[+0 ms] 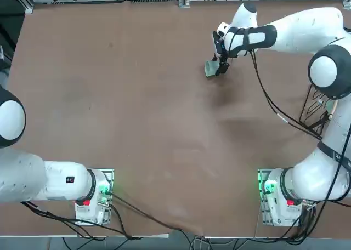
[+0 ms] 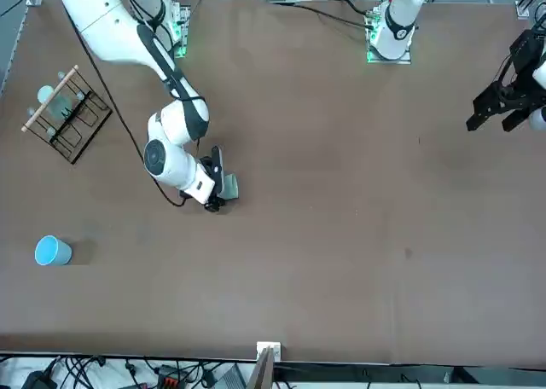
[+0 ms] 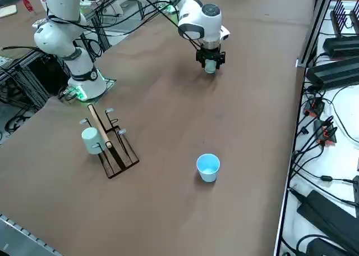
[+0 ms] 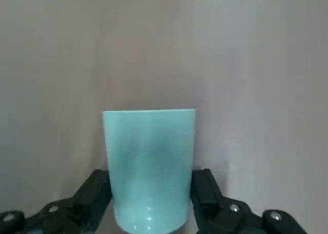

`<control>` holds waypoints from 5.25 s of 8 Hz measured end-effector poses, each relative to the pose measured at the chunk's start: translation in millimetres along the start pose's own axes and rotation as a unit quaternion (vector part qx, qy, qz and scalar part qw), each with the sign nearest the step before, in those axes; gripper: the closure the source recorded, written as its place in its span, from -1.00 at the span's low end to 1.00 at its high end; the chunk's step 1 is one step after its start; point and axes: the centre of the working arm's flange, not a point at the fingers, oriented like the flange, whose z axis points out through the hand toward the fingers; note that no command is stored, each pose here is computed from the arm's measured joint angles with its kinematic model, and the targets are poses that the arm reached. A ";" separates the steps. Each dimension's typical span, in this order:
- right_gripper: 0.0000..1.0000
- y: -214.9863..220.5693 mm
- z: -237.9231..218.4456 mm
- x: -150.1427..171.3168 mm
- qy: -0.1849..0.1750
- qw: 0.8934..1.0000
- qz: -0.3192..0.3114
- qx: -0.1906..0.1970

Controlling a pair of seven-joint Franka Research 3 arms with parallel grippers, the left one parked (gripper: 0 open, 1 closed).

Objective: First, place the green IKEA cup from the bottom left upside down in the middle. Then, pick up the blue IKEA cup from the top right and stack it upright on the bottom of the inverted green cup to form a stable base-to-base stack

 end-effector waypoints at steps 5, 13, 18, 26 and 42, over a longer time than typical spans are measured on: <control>-0.74 50.3 -140.6 -71.0 -0.070 0.997 0.020 0.033; -0.74 17.3 -206.4 -168.2 -0.410 0.868 0.253 0.119; -0.74 -0.9 -85.2 -163.3 -0.516 0.763 0.371 0.117; -0.74 -22.4 -16.9 -193.9 -0.548 0.696 0.437 0.154; -1.00 37.7 -317.3 -227.6 -0.268 0.829 0.490 -0.027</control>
